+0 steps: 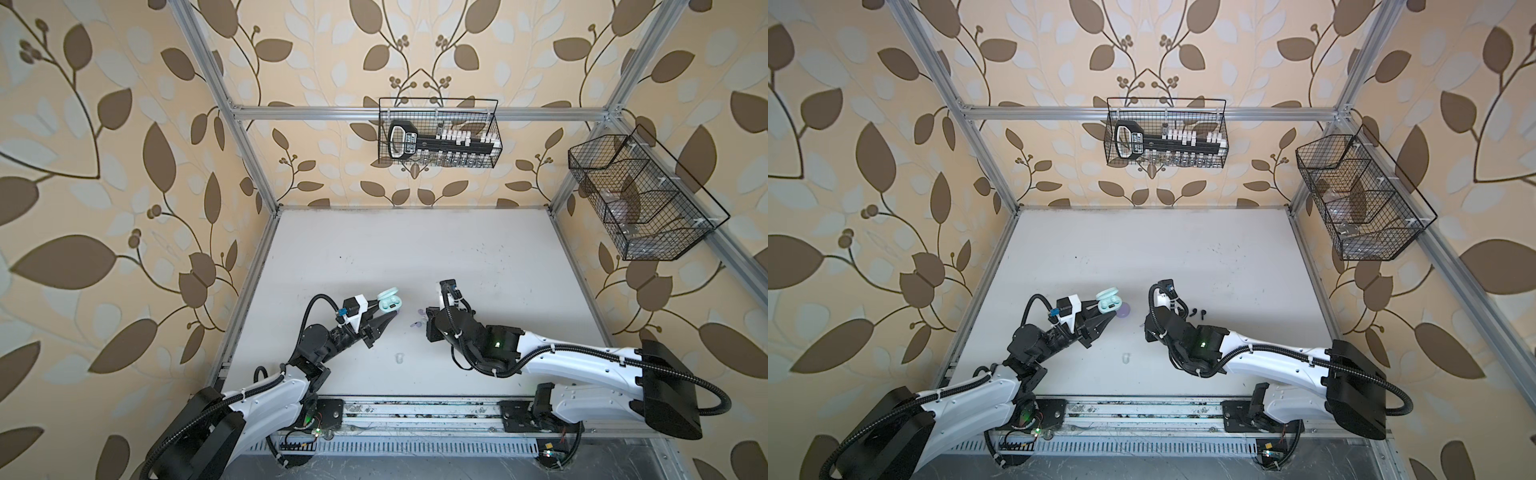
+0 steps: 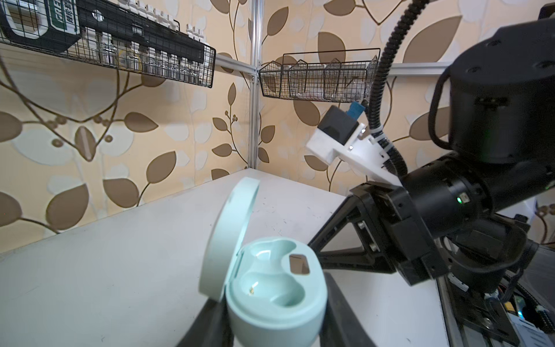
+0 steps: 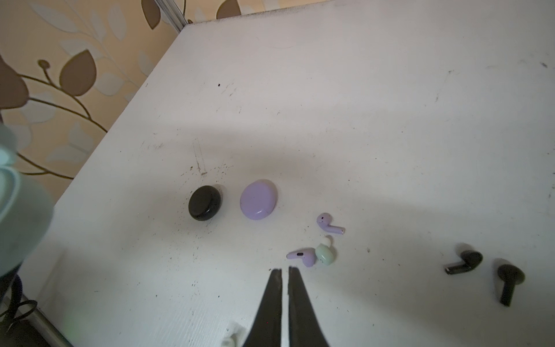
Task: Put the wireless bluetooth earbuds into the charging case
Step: 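Lift the mint-green earbud with the right gripper and draw it back, then carry the earbud toward the open case held by the left gripper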
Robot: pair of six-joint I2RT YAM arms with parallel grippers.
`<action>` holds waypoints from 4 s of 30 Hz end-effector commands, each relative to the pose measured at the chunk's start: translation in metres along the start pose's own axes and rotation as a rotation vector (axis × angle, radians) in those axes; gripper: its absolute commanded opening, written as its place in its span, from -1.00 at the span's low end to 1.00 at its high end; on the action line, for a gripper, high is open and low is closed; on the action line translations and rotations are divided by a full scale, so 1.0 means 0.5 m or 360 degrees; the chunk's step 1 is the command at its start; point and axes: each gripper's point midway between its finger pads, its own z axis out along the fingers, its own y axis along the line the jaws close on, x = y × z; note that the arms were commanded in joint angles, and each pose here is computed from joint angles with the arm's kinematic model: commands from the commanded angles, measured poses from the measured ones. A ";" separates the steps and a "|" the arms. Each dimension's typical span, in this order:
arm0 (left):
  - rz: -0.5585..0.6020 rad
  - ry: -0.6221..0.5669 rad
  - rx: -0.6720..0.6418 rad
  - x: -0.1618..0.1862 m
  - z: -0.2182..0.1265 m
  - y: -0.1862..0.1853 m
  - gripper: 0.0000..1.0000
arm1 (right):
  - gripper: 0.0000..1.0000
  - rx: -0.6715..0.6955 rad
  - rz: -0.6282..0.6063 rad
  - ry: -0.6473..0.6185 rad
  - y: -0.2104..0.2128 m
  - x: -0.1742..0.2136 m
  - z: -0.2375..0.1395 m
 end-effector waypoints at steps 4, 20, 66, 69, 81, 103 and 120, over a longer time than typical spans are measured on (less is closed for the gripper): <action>0.0025 -0.0057 -0.0156 -0.027 0.008 0.035 -1.00 | -0.65 0.0058 -0.0044 -0.0028 -0.010 -0.011 -0.008; -0.0253 0.0099 -0.0885 0.031 -0.057 0.201 -1.00 | 0.33 -0.0684 -0.0505 0.0039 0.163 0.163 -0.056; -0.0183 0.0067 -0.0948 0.002 -0.081 0.202 -1.00 | -0.68 -0.0639 -0.1104 0.0420 0.271 0.392 0.127; -0.0177 0.0064 -0.0931 -0.001 -0.078 0.198 -1.00 | -0.78 -0.0649 -0.1104 0.0418 0.269 0.393 0.125; -0.0118 0.0153 -0.0380 -0.011 0.009 0.105 -1.00 | -1.00 -0.0535 -0.1085 0.0063 0.229 0.217 0.027; -0.0037 0.0154 0.0756 -0.035 0.055 -0.130 -1.00 | -1.00 -0.0734 -0.1460 -0.0814 0.095 -0.102 -0.149; -0.0153 0.0244 0.1144 -0.031 0.056 -0.191 -1.00 | -1.00 -0.0772 -0.1955 -0.1233 0.109 -0.015 -0.222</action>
